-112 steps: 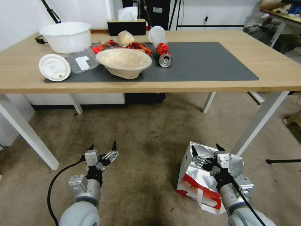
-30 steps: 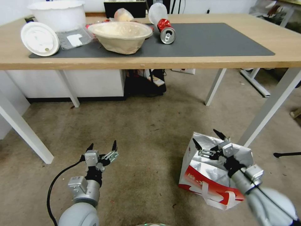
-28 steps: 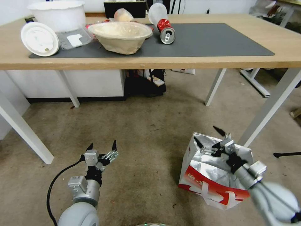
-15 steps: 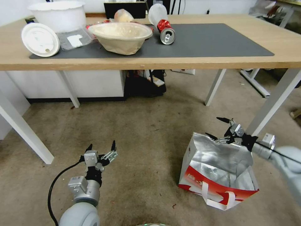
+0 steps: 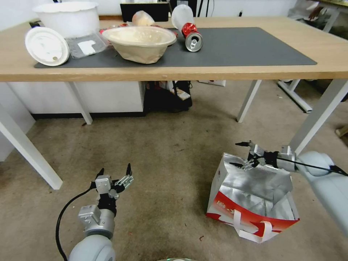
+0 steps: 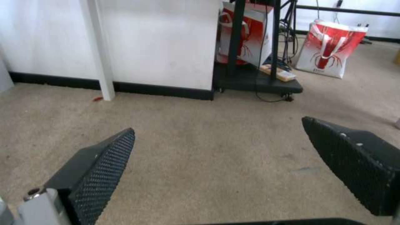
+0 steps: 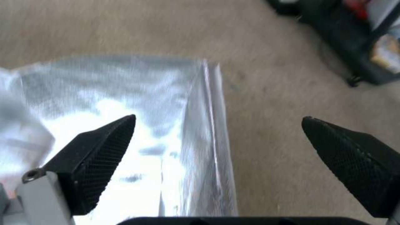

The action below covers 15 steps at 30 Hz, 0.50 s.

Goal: Pick up the food delivery bag from the floor and place it on the table.

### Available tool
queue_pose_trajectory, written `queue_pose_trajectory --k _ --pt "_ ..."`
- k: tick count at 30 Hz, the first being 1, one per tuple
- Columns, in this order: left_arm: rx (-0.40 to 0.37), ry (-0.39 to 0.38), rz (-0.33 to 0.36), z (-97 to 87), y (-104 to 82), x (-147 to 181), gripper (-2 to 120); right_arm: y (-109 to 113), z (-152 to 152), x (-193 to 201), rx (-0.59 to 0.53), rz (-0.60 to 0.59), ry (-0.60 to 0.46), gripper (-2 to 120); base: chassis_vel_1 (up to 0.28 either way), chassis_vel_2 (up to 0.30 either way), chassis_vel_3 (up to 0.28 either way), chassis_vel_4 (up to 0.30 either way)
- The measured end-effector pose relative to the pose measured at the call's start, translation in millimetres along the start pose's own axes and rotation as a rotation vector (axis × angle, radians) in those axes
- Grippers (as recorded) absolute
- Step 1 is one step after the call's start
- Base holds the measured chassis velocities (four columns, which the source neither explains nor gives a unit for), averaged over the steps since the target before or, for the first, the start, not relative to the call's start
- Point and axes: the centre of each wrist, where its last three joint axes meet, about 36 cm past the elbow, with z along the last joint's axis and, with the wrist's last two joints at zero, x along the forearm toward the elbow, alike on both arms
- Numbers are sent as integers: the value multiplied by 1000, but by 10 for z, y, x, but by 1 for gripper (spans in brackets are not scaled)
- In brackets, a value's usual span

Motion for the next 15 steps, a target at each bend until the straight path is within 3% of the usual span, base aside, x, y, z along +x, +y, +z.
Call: queue_pose_trajectory --k 11,15 --pt "5 -2 -11 39 -16 -25 100 -215 -11 -176 -31 -108 79 99 0 0 0 0" --pt "4 -9 -19 48 -5 -42 100 -240 40 -294 -67 -186 111 81 0 0 0 0"
